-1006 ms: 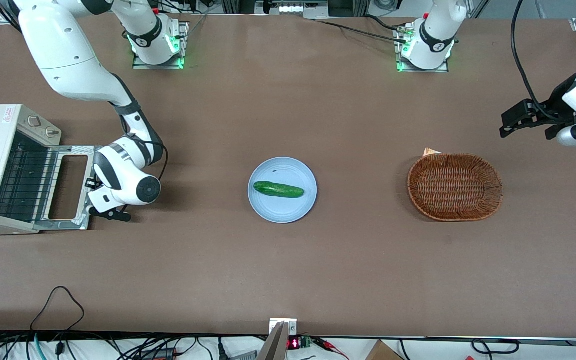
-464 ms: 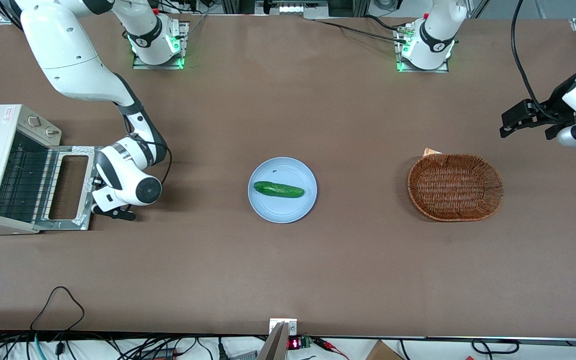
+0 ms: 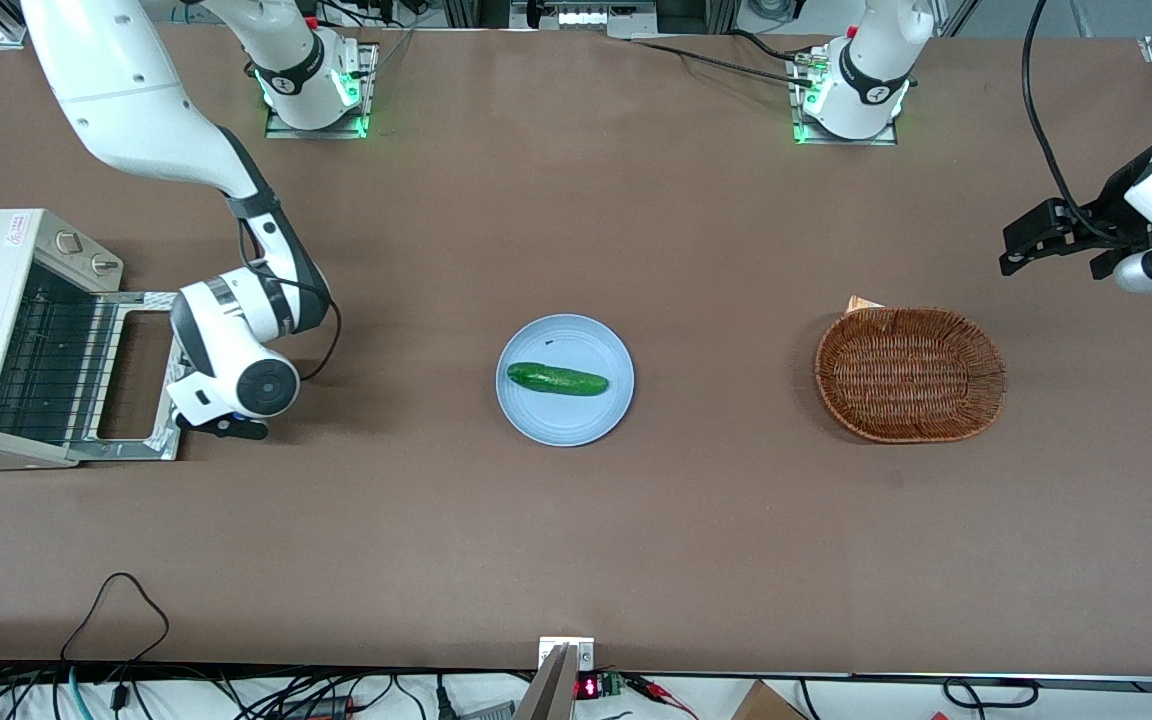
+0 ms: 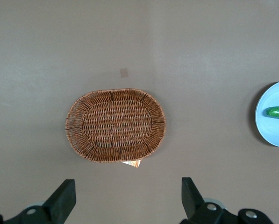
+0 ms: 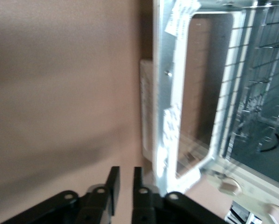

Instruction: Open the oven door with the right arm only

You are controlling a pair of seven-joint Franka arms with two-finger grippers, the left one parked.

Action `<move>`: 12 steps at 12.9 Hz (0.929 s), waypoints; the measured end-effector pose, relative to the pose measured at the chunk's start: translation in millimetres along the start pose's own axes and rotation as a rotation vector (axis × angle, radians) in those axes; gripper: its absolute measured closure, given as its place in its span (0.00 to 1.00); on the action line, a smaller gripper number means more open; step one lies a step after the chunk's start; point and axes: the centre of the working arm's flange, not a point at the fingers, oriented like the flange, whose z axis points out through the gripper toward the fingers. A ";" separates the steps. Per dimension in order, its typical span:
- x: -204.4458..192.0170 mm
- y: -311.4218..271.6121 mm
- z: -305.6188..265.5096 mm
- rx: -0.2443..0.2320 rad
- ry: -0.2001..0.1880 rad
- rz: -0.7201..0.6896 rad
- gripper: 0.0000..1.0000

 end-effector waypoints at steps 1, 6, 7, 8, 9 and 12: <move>-2.6 6.8 -15.6 0.024 -0.021 -0.005 0.63; -19.8 72.5 -111.1 0.283 -0.144 -0.072 0.07; -25.7 94.1 -128.9 0.354 -0.153 -0.080 0.00; -32.6 117.6 -143.6 0.425 -0.158 -0.084 0.00; -40.0 143.0 -156.5 0.495 -0.154 -0.083 0.00; -65.7 211.4 -190.7 0.649 -0.100 -0.044 0.00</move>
